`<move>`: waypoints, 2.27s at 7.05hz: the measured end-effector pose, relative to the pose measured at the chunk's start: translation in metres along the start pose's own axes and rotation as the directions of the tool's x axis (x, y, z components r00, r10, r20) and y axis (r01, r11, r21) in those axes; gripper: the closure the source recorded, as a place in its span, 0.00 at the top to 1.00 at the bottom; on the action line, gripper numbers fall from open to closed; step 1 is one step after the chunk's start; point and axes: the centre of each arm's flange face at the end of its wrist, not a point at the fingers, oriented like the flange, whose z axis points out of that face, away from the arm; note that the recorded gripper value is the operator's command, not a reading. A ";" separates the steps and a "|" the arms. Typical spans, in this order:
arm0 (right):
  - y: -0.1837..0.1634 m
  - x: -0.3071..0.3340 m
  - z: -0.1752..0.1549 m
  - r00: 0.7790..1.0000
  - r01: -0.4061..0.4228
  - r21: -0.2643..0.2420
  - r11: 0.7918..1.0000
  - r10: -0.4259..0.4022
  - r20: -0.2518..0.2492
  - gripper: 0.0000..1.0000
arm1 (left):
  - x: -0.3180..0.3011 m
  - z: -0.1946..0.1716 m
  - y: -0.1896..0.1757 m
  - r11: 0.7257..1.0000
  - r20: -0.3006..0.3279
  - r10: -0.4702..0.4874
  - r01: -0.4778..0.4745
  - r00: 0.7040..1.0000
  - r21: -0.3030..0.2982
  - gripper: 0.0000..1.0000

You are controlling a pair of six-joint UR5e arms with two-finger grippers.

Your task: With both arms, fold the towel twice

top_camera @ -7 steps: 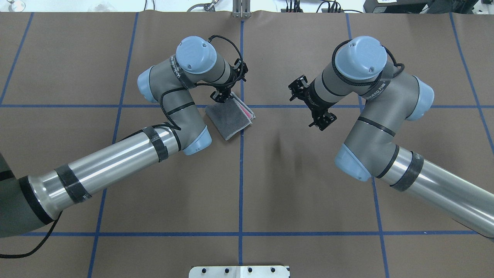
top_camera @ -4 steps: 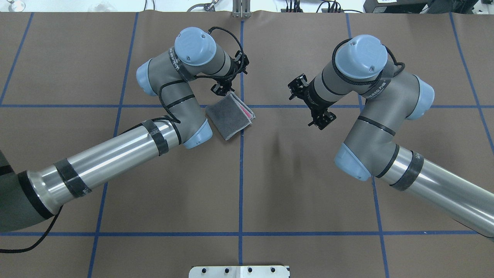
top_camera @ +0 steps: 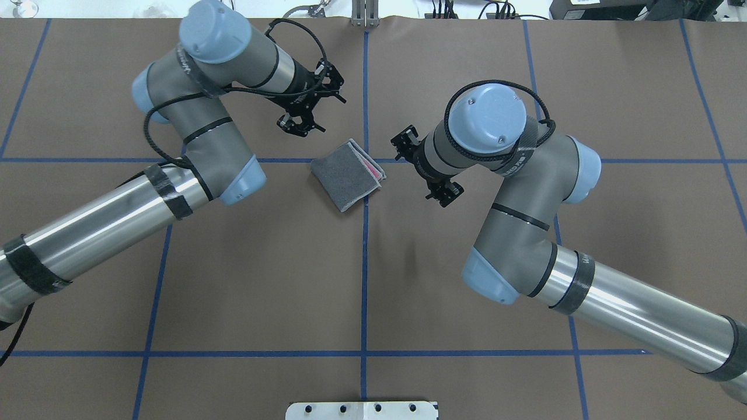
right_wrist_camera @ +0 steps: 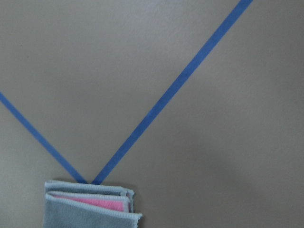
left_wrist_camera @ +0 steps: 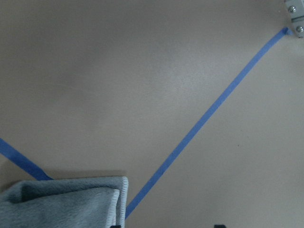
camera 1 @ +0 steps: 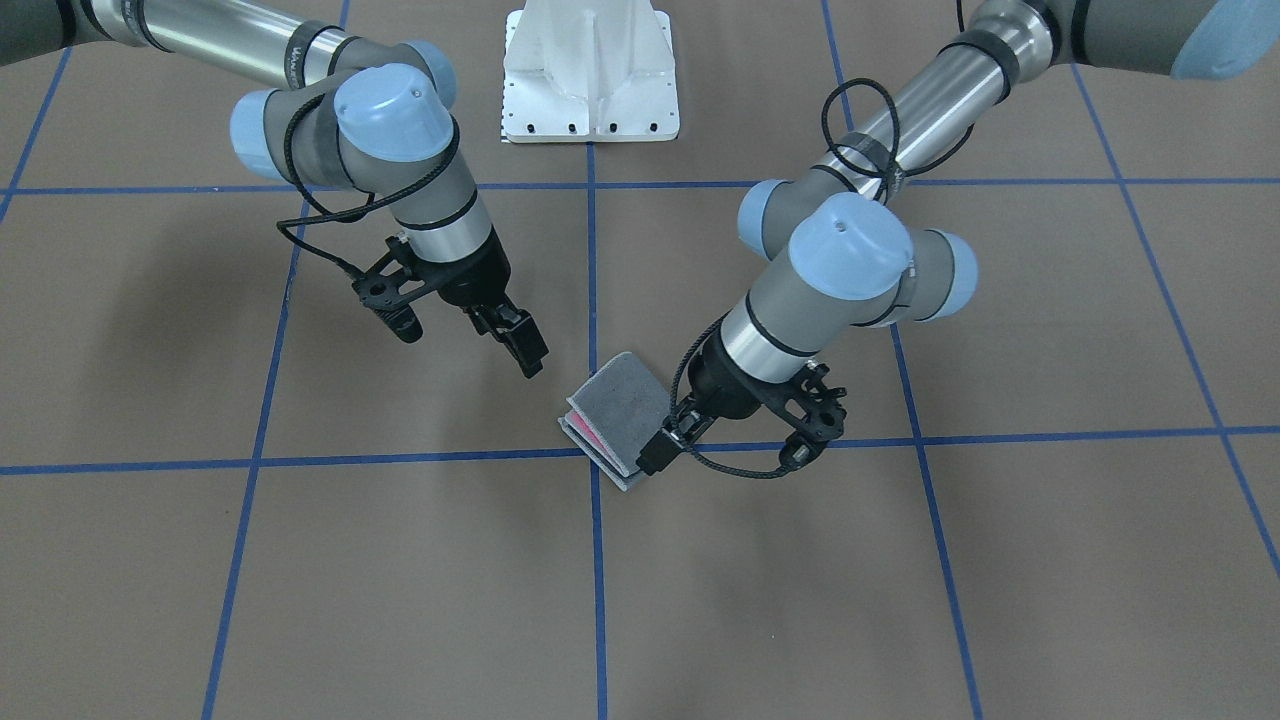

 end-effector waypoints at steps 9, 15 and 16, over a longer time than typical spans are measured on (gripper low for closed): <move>0.034 -0.012 0.081 0.978 -0.205 -0.017 0.979 0.205 0.043 0.64 | -0.022 -0.027 -0.019 1.000 0.002 -0.009 0.009 1.000 -0.023 0.74; 0.031 -0.019 0.079 0.961 -0.259 0.005 0.966 0.257 0.107 0.66 | -0.022 -0.028 -0.020 1.000 0.002 -0.011 0.011 1.000 -0.021 0.74; 0.031 -0.018 0.080 0.957 -0.268 0.003 0.963 0.266 0.115 0.66 | -0.022 -0.028 -0.020 1.000 0.002 -0.011 0.011 1.000 -0.021 0.74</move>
